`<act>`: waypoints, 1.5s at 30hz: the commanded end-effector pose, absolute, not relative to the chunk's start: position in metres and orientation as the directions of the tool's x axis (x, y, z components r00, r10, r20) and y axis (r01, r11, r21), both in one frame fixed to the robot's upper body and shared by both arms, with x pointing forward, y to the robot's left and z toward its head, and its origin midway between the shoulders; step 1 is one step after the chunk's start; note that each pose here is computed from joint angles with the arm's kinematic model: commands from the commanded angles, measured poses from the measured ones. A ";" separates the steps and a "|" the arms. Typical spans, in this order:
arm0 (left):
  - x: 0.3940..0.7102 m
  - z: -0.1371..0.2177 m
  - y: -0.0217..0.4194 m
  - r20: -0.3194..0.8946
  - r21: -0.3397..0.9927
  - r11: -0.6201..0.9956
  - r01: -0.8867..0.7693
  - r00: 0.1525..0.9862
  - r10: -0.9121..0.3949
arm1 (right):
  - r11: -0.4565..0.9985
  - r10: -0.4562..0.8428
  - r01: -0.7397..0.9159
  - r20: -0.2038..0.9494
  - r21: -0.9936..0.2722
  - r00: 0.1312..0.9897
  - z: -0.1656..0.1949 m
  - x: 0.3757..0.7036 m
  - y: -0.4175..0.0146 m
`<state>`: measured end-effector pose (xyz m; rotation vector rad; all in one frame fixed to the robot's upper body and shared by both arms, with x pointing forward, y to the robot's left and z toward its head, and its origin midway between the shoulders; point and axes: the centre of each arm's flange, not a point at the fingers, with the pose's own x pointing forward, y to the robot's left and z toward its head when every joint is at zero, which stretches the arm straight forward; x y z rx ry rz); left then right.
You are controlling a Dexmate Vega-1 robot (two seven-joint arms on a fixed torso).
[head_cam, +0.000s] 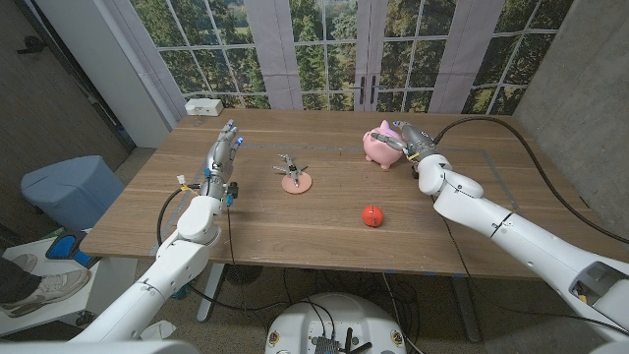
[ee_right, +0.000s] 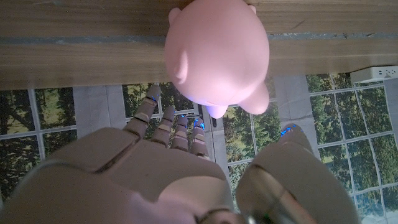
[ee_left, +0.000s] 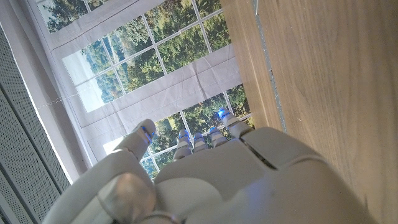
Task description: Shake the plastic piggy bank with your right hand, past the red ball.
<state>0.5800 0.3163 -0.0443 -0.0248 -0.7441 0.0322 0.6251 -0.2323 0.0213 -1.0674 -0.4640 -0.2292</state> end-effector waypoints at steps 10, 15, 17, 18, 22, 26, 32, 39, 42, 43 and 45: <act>0.576 -0.044 0.320 0.680 -0.019 1.000 -0.011 0.733 0.021 | 0.820 0.100 0.281 0.608 -0.499 0.787 0.021 0.607 -0.264; 0.574 -0.044 0.323 0.678 -0.013 1.000 -0.008 0.735 0.015 | 0.882 0.104 0.226 0.639 -0.413 0.762 0.019 0.606 -0.271; 0.573 -0.044 0.324 0.678 -0.009 1.000 -0.005 0.735 0.010 | 0.897 0.107 0.208 0.649 -0.390 0.754 0.017 0.605 -0.273; 0.573 -0.044 0.324 0.677 -0.006 1.000 -0.004 0.736 0.007 | 0.905 0.107 0.197 0.651 -0.376 0.751 0.017 0.604 -0.274; 0.571 -0.044 0.326 0.675 -0.001 1.000 -0.001 0.737 0.001 | 0.934 0.110 0.152 0.665 -0.323 0.738 0.014 0.603 -0.278; 0.567 -0.044 0.327 0.677 0.003 1.000 0.000 0.736 -0.002 | 0.956 0.099 0.122 0.686 -0.266 0.720 0.012 0.601 -0.281; 0.560 -0.047 0.329 0.675 0.009 1.000 0.001 0.737 -0.007 | 0.980 0.080 0.078 0.721 -0.182 0.688 0.011 0.595 -0.287; 0.554 -0.055 0.332 0.661 0.007 1.000 0.006 0.751 -0.009 | 0.998 0.049 -0.008 0.736 -0.058 0.676 0.002 0.595 -0.297; 0.552 -0.059 0.332 0.657 0.008 1.000 0.011 0.754 -0.014 | 0.998 0.035 -0.057 0.743 0.004 0.668 -0.003 0.595 -0.300; 0.552 -0.060 0.333 0.656 0.009 1.000 0.013 0.755 -0.016 | 0.997 0.032 -0.073 0.746 0.022 0.665 -0.004 0.595 -0.301; 0.550 -0.062 0.333 0.654 0.007 1.000 0.019 0.756 -0.019 | 0.993 0.011 -0.098 0.755 0.070 0.656 -0.008 0.594 -0.304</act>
